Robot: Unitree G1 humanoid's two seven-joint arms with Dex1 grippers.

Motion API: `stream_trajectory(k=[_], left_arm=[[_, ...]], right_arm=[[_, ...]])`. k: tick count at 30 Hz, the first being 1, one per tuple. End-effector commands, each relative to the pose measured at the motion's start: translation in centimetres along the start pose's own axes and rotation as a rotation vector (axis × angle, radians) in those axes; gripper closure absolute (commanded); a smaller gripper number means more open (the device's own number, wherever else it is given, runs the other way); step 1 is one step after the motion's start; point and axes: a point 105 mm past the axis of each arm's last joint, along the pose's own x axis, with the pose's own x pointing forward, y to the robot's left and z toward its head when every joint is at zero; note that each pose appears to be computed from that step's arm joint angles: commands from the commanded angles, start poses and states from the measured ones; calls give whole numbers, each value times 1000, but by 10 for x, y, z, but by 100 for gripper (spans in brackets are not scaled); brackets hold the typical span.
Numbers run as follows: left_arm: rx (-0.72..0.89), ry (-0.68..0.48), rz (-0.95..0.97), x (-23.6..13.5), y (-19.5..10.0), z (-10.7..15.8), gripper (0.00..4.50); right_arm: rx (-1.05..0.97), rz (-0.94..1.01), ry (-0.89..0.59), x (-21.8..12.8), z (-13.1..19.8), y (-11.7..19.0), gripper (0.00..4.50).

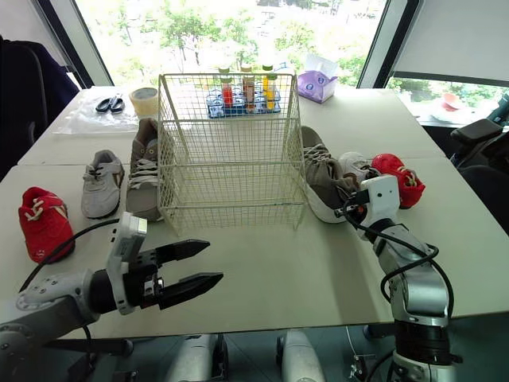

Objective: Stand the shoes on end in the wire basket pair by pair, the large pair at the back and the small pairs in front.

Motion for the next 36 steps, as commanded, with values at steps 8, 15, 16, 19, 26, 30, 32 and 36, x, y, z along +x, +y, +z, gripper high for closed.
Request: stream_trajectory(k=[8,15,16,19,26,30,32,36], left_arm=[[12,-72,-196,-8,-6,68,0],[112,-306,-172,-21,12,163,0],[130,-364,-150,-24,18,181,0],[160,-525,-62,-36,39,228,0],[232,-629,28,-57,70,280,0],[207,-640,-18,-66,76,290,0],[214,-625,-15,-65,80,291,0],[213,-581,-53,-55,79,288,0]], right_arm=[[-154,-206,-535,-20,182,-30,431],[-401,-89,-731,-45,272,-18,431],[-444,-37,-744,-47,280,-12,431],[-571,127,-756,-51,295,8,431],[-757,447,-766,-63,310,49,431],[-806,592,-759,-68,311,71,431],[-817,639,-751,-68,308,77,431],[-826,691,-742,-67,302,84,431]])
